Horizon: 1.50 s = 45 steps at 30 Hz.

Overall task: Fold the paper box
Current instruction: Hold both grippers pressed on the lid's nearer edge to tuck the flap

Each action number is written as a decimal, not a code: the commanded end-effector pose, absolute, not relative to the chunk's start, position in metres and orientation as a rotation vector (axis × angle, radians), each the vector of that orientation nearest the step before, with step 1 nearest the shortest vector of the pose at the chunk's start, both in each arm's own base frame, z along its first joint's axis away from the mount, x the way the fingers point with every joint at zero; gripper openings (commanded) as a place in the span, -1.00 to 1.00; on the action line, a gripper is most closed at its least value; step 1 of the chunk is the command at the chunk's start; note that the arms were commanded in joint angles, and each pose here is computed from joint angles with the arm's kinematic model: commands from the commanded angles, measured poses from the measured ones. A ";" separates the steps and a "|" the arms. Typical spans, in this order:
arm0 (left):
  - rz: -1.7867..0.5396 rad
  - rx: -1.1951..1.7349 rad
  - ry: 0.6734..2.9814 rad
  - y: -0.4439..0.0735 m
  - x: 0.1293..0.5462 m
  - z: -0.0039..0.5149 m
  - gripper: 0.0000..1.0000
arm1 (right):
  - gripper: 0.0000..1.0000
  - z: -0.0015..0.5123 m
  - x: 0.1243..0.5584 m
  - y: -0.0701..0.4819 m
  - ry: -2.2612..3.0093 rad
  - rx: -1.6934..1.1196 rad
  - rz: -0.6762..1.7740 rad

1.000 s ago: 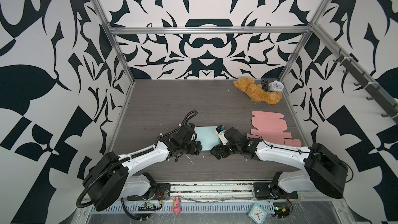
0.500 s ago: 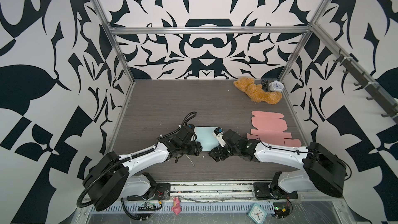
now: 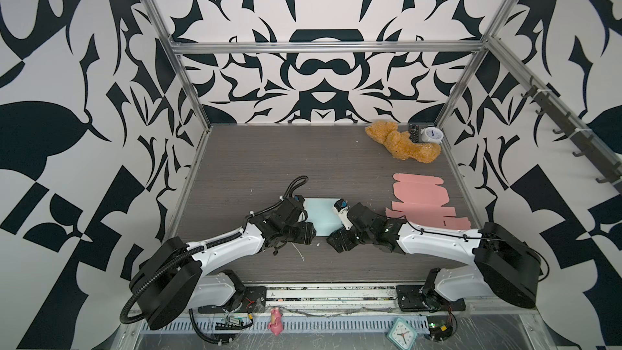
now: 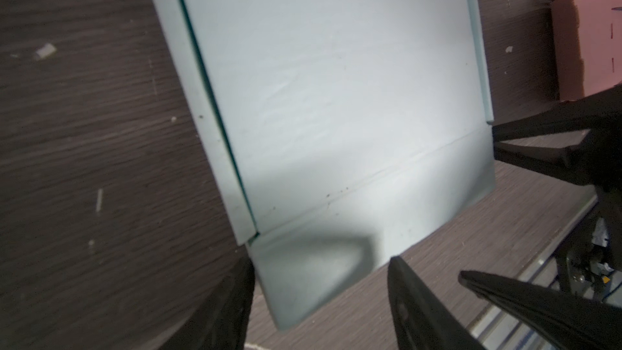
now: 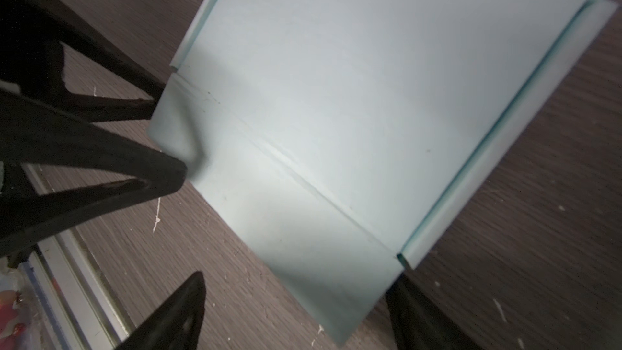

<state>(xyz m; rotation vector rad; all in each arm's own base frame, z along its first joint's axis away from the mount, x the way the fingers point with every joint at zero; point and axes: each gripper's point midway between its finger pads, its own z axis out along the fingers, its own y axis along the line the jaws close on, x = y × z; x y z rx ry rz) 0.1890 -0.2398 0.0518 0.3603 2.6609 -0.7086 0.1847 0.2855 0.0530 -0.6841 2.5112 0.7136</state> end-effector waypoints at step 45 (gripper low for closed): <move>-0.666 0.322 2.648 -0.234 0.191 0.040 0.02 | 0.64 0.058 0.198 0.289 2.456 -0.674 0.605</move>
